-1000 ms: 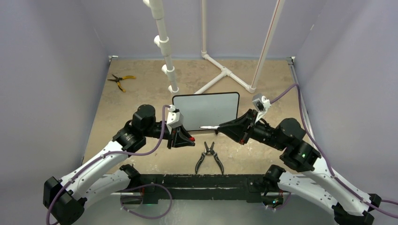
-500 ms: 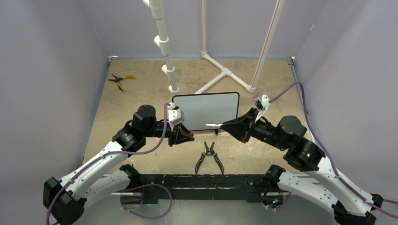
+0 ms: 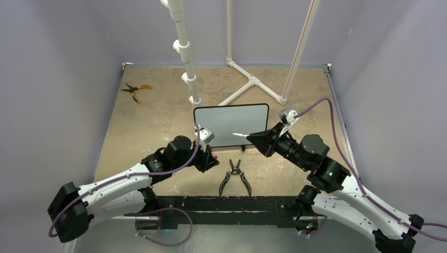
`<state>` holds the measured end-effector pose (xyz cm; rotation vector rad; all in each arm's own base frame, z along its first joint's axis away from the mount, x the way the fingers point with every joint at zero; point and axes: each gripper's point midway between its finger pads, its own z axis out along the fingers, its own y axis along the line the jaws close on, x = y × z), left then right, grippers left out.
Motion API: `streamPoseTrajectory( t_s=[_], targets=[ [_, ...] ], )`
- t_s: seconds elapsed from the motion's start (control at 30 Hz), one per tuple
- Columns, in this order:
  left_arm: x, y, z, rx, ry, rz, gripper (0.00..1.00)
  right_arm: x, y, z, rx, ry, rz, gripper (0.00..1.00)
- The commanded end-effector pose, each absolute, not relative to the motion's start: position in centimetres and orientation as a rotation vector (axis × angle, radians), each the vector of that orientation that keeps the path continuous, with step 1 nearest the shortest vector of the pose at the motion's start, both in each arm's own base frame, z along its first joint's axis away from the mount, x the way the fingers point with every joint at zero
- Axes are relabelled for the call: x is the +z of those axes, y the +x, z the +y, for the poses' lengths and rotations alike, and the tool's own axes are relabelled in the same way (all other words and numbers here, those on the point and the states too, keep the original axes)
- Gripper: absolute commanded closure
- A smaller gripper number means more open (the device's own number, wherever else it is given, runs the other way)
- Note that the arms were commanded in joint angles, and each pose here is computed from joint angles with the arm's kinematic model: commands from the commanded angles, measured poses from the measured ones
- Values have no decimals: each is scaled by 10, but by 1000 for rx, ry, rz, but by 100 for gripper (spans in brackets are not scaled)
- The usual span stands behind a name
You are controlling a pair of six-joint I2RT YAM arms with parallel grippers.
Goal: Write a sentence on the whiteboard
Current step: Place the pen cap at the center of the board.
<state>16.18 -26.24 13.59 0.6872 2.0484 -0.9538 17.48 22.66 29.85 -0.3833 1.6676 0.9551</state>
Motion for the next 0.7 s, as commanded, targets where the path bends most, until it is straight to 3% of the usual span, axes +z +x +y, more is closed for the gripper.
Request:
streamPoseTrajectory(
  t_s=[0.0, 0.47, 0.67],
  targets=[
    [119, 183, -267, -881, 470, 2076, 100, 318, 181, 225, 980, -321, 1570, 100],
    [51, 182, -270, -694, 517, 2212, 100, 296, 179, 221, 991, -280, 1603, 100],
    [34, 180, -265, -631, 533, 2271, 92, 289, 184, 224, 974, -276, 1629, 100]
  ],
)
